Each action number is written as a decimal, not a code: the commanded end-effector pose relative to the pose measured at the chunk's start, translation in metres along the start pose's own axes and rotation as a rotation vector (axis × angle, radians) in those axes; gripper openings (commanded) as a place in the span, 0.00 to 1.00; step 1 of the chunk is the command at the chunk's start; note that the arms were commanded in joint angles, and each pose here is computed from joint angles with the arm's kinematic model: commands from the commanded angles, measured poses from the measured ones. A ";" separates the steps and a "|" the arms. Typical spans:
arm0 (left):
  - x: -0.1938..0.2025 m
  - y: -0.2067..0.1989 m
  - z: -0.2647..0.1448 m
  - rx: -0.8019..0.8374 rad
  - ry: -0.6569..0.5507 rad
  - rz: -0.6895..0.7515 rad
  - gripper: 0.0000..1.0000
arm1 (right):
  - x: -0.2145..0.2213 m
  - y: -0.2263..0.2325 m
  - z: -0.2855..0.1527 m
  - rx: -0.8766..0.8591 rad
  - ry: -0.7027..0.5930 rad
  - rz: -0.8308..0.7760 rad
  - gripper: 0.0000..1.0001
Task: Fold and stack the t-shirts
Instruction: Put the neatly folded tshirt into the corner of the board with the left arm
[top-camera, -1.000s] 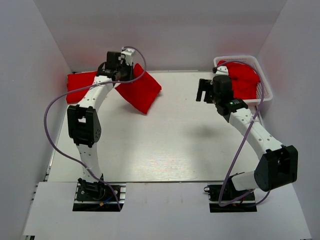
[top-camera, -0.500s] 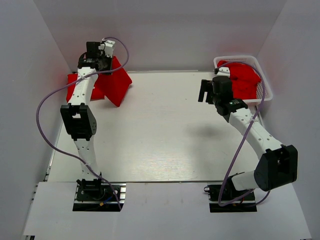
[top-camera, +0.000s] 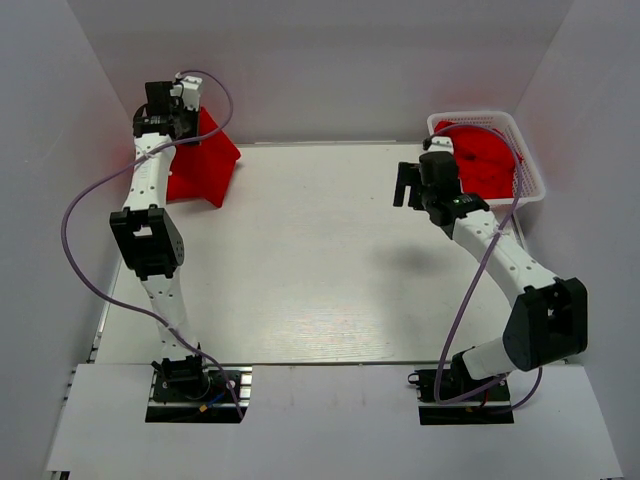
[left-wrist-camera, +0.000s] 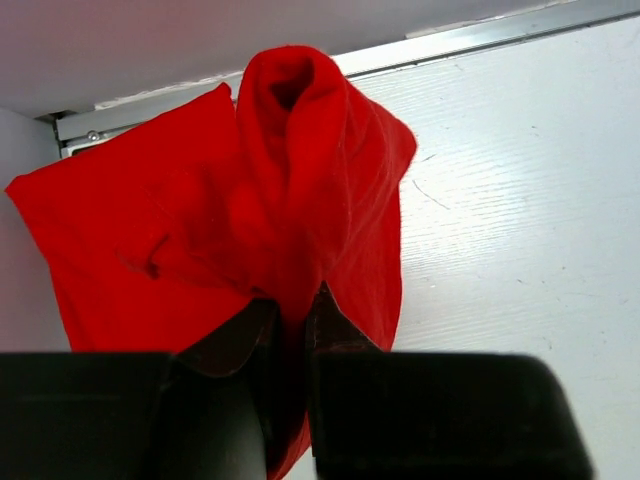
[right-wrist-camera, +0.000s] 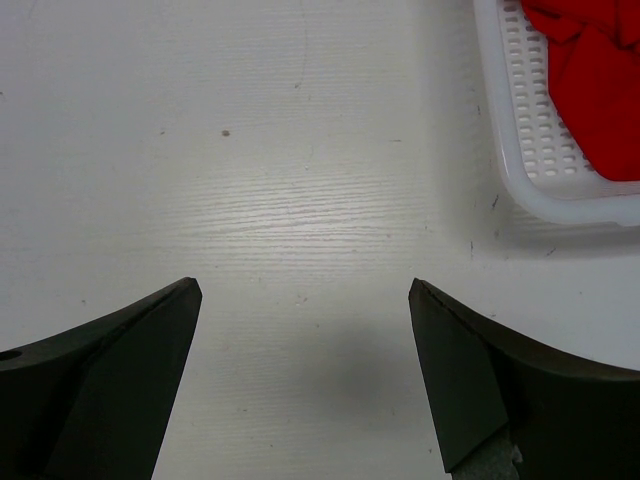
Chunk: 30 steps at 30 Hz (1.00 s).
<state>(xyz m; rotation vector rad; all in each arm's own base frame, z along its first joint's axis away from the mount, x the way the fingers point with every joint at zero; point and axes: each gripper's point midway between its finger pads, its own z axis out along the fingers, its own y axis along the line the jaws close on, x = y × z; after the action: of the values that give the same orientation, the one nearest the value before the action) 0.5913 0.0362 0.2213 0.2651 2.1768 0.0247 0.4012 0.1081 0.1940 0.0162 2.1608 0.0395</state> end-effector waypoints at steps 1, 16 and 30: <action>-0.045 0.020 -0.026 -0.043 -0.134 -0.001 0.00 | -0.028 0.009 -0.002 -0.028 -0.059 0.030 0.90; -0.058 0.071 -0.030 -0.074 -0.237 -0.071 0.00 | -0.031 0.024 0.017 -0.066 -0.030 0.050 0.90; 0.000 0.124 0.015 -0.172 -0.158 -0.100 0.00 | -0.030 0.034 0.024 -0.088 0.023 0.038 0.90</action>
<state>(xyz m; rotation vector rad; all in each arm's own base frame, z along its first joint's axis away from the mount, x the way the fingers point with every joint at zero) 0.6192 0.1331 0.1903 0.0758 2.1243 0.0431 0.4307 0.1332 0.1905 0.0048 2.2083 0.1169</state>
